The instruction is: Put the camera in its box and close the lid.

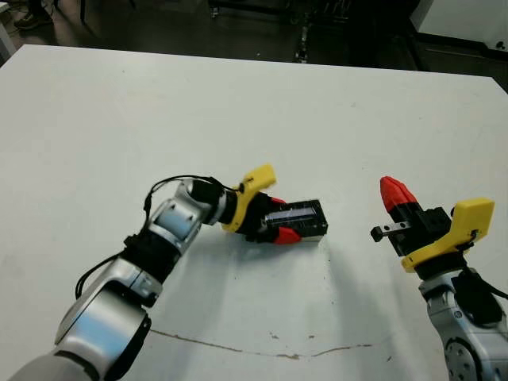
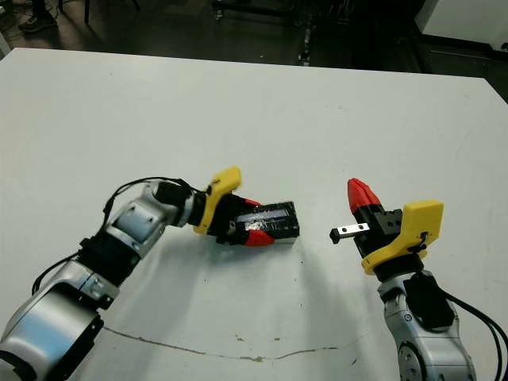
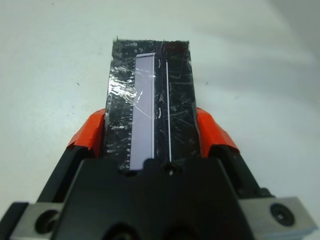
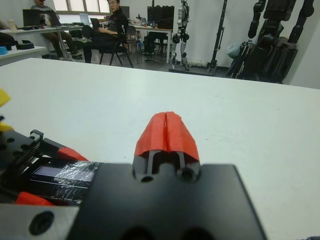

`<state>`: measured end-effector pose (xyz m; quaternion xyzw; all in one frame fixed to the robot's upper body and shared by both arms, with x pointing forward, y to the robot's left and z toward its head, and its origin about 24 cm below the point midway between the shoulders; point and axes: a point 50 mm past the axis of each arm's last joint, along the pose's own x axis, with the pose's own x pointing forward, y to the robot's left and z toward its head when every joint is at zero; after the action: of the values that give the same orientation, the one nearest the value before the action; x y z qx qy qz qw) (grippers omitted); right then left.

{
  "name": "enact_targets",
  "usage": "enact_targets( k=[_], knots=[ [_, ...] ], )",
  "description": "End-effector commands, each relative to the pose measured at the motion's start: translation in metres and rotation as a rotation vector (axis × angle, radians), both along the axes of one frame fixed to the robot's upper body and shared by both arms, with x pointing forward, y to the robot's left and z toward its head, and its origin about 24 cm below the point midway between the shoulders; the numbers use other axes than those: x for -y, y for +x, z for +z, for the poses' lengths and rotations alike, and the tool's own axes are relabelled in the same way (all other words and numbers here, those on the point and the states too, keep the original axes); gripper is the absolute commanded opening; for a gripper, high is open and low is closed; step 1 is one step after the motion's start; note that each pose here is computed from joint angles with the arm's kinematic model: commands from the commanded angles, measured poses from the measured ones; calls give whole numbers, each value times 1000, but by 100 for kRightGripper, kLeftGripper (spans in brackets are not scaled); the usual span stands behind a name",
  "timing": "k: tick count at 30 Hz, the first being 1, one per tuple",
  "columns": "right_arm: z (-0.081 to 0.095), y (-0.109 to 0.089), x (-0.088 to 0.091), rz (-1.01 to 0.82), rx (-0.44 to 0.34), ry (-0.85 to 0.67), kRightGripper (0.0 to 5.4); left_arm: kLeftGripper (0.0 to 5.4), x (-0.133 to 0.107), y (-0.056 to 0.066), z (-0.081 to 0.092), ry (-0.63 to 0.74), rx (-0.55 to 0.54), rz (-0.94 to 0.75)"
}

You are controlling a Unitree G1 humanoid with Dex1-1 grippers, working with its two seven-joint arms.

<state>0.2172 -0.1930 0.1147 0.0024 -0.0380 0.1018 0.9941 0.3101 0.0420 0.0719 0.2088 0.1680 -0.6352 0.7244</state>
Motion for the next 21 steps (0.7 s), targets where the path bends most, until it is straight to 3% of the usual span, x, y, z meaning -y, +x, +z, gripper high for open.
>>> enact_targets(
  k=[1, 15, 21],
  knots=[
    [-1, -2, 3, -12, -19, -10, 0, 392, 17, -22, -30, 107, -4, -63],
    [-1, -2, 3, -5, -10, -17, 0, 539, 21, -24, -36, 88, -58, -48],
    [-1, -2, 3, -10, -18, -12, 0, 539, 15, -22, -40, 85, -86, -17]
  ],
)
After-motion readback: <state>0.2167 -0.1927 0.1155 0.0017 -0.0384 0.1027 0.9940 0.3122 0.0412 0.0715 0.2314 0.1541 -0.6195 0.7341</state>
